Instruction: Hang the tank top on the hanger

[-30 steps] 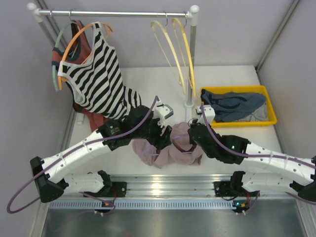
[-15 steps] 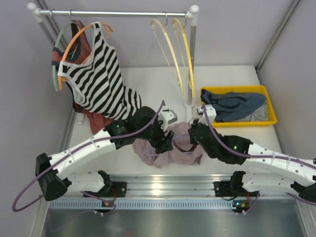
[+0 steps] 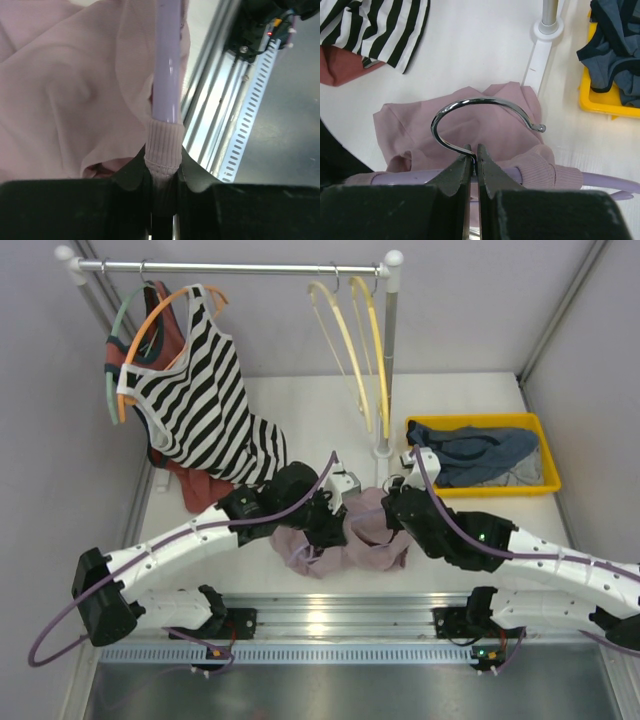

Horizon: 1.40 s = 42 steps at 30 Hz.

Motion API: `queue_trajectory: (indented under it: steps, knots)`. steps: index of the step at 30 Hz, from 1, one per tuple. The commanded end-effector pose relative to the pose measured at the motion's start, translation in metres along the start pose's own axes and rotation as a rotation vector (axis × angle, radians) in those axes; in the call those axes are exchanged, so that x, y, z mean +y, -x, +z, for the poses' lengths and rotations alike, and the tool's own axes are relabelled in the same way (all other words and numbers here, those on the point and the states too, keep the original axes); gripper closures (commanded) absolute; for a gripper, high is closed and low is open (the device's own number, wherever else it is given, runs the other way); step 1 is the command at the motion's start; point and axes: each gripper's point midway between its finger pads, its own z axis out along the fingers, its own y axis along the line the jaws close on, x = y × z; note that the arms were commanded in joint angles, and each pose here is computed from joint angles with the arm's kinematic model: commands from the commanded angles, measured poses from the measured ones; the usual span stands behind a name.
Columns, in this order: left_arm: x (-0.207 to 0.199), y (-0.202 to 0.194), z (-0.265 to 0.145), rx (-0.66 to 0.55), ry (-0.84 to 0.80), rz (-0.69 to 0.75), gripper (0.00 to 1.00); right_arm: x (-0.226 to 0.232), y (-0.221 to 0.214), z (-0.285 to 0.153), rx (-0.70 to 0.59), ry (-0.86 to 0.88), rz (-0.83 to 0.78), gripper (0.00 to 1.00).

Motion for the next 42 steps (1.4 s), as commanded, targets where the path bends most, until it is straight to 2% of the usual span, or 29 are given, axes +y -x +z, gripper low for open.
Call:
queue_trajectory:
  steps: [1,2,3,8,11,14,20,28,37,42]
  knots:
    - [-0.010,0.019,-0.004,-0.095,-0.048,0.038,0.89,0.017,0.035,-0.012,-0.078,0.056,0.069,1.00]
    - [-0.011,0.020,-0.006,-0.106,-0.050,0.039,0.98,0.017,0.035,-0.012,-0.076,0.058,0.068,1.00]
    - [-0.011,0.021,-0.006,-0.114,-0.048,0.034,1.00,0.018,0.035,-0.012,-0.076,0.056,0.069,1.00]
    - [-0.012,0.023,-0.013,-0.180,-0.045,0.037,1.00,0.018,0.036,-0.012,-0.076,0.056,0.064,1.00]
    - [-0.013,0.024,-0.020,-0.246,-0.039,0.051,1.00,0.016,0.039,-0.015,-0.078,0.056,0.063,0.90]
    - [-0.016,0.025,-0.028,-0.322,-0.044,0.059,1.00,0.016,0.044,-0.019,-0.087,0.063,0.061,0.68]
    - [-0.011,0.017,-0.036,-0.361,-0.006,0.036,1.00,0.014,0.052,-0.028,-0.092,0.082,0.067,0.46]
    - [-0.007,0.013,-0.050,-0.403,0.038,0.009,1.00,0.014,0.068,-0.048,-0.114,0.147,0.107,0.38]
    - [-0.019,0.027,-0.082,-0.477,0.039,0.018,1.00,-0.004,0.073,-0.064,-0.128,0.139,0.109,0.41]
    - [-0.022,0.032,-0.103,-0.422,0.082,0.036,1.00,-0.016,0.081,-0.075,-0.147,0.132,0.118,0.43]
